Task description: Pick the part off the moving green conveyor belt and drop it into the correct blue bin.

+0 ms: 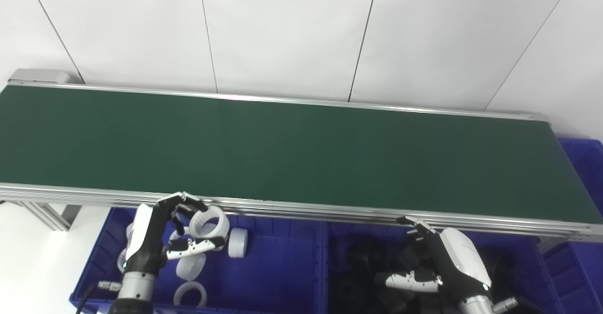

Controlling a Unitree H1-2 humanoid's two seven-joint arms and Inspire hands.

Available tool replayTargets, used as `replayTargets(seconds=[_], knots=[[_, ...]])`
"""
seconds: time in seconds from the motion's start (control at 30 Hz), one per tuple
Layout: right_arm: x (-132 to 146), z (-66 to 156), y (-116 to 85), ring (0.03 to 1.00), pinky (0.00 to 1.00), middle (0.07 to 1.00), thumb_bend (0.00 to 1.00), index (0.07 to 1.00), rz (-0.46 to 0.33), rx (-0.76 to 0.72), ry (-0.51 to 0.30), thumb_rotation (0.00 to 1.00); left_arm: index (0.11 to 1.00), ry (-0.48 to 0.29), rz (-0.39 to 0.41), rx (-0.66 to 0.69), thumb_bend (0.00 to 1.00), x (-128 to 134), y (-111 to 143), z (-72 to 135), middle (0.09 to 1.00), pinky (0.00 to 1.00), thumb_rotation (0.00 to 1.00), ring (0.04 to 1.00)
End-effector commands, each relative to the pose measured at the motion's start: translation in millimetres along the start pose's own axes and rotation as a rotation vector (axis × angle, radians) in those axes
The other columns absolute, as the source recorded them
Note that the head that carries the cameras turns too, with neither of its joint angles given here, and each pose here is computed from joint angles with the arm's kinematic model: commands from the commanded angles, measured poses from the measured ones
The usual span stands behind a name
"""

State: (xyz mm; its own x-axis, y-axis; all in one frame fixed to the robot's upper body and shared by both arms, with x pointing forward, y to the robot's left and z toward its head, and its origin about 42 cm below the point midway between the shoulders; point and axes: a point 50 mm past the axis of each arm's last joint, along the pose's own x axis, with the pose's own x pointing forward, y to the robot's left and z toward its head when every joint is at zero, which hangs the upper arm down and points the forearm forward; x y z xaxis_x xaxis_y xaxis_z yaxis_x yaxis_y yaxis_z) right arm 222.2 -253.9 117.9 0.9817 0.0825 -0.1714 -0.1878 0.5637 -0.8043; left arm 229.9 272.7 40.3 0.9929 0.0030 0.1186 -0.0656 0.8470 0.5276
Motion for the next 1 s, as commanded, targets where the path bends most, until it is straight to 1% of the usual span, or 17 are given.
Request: replayTargets(seconds=[0.0, 0.07, 0.17, 0.23, 0.33, 0.43, 0.47, 0.5, 0.53, 0.57, 0.67, 0.7, 0.73, 0.77, 0.8, 0.87, 0.97], knots=[[2, 9, -13, 0.636, 0.55, 0.678, 0.81, 0.821, -0.052, -0.001, -0.025, 0.4, 0.491, -0.032, 0.008, 0.035, 0.51, -1, 10, -5, 0.416, 0.21, 0.0, 0.269], [2, 9, -13, 0.638, 0.55, 0.68, 0.81, 0.823, -0.047, -0.001, -0.025, 0.4, 0.492, -0.016, -0.009, 0.062, 0.51, -6, 9, -15, 0.414, 0.21, 0.0, 0.277], [3, 9, -13, 0.646, 0.56, 0.684, 0.81, 0.825, -0.045, -0.007, -0.027, 0.41, 0.494, 0.013, -0.054, 0.078, 0.51, -11, 8, -27, 0.435, 0.27, 0.0, 0.325], [3, 8, -12, 0.641, 0.56, 0.679, 0.81, 0.822, -0.047, -0.009, -0.029, 0.41, 0.496, 0.066, -0.101, 0.112, 0.51, -14, 7, -33, 0.435, 0.27, 0.0, 0.332], [3, 9, -12, 0.644, 0.56, 0.678, 0.81, 0.82, -0.05, -0.001, -0.023, 0.4, 0.499, 0.133, -0.156, 0.126, 0.51, -19, 7, -41, 0.469, 0.35, 0.0, 0.413], [4, 9, -11, 0.646, 0.57, 0.679, 0.82, 0.822, -0.05, 0.0, -0.023, 0.4, 0.519, 0.163, -0.158, 0.13, 0.51, -24, 6, -43, 0.479, 0.44, 0.0, 0.518], [4, 9, -10, 0.646, 0.57, 0.679, 0.82, 0.822, -0.048, -0.005, -0.023, 0.4, 0.519, 0.169, -0.146, 0.123, 0.51, -26, 6, -44, 0.48, 0.45, 0.0, 0.525], [4, 9, -10, 0.639, 0.56, 0.679, 0.81, 0.824, -0.048, -0.006, -0.023, 0.41, 0.643, 0.172, -0.132, 0.108, 0.49, -27, 6, -44, 0.604, 0.48, 0.08, 0.567], [4, 9, -10, 0.635, 0.55, 0.679, 0.81, 0.824, -0.048, -0.007, -0.023, 0.41, 0.716, 0.162, -0.115, 0.096, 0.48, -28, 6, -45, 0.677, 0.51, 0.17, 0.595], [4, 10, -10, 0.632, 0.54, 0.678, 0.81, 0.823, -0.048, -0.007, -0.023, 0.41, 0.782, 0.146, -0.099, 0.09, 0.5, -29, 6, -45, 0.742, 0.53, 0.36, 0.627], [5, 11, -10, 0.63, 0.54, 0.677, 0.81, 0.822, -0.046, -0.008, -0.026, 0.41, 0.858, 0.074, -0.076, 0.076, 0.66, -30, 8, -41, 0.812, 0.62, 0.67, 0.715], [5, 12, -10, 0.632, 0.54, 0.678, 0.81, 0.822, -0.046, -0.008, -0.026, 0.41, 0.87, 0.059, -0.072, 0.065, 0.73, -29, 9, -39, 0.823, 0.65, 0.73, 0.737], [5, 12, -10, 0.636, 0.55, 0.678, 0.81, 0.823, -0.046, -0.009, -0.027, 0.41, 0.875, 0.051, -0.069, 0.058, 0.78, -29, 9, -37, 0.828, 0.66, 0.76, 0.749], [5, 12, -10, 0.636, 0.55, 0.678, 0.81, 0.823, -0.046, -0.007, -0.025, 0.41, 0.876, 0.026, -0.071, 0.043, 0.78, -27, 10, -31, 0.829, 0.66, 0.76, 0.75], [5, 12, -10, 0.64, 0.55, 0.68, 0.82, 0.823, -0.046, -0.005, -0.023, 0.42, 0.881, 0.008, -0.073, 0.033, 0.83, -26, 10, -26, 0.84, 0.66, 0.77, 0.761], [5, 13, -9, 0.643, 0.56, 0.682, 0.82, 0.823, -0.046, -0.003, -0.024, 0.42, 0.883, -0.026, -0.084, 0.012, 0.86, -24, 11, -16, 0.848, 0.67, 0.77, 0.771], [5, 13, -9, 0.636, 0.55, 0.676, 0.82, 0.82, -0.044, -0.011, -0.03, 0.44, 0.886, -0.103, -0.121, -0.004, 0.93, -18, 9, 3, 0.868, 0.73, 0.79, 0.823]])
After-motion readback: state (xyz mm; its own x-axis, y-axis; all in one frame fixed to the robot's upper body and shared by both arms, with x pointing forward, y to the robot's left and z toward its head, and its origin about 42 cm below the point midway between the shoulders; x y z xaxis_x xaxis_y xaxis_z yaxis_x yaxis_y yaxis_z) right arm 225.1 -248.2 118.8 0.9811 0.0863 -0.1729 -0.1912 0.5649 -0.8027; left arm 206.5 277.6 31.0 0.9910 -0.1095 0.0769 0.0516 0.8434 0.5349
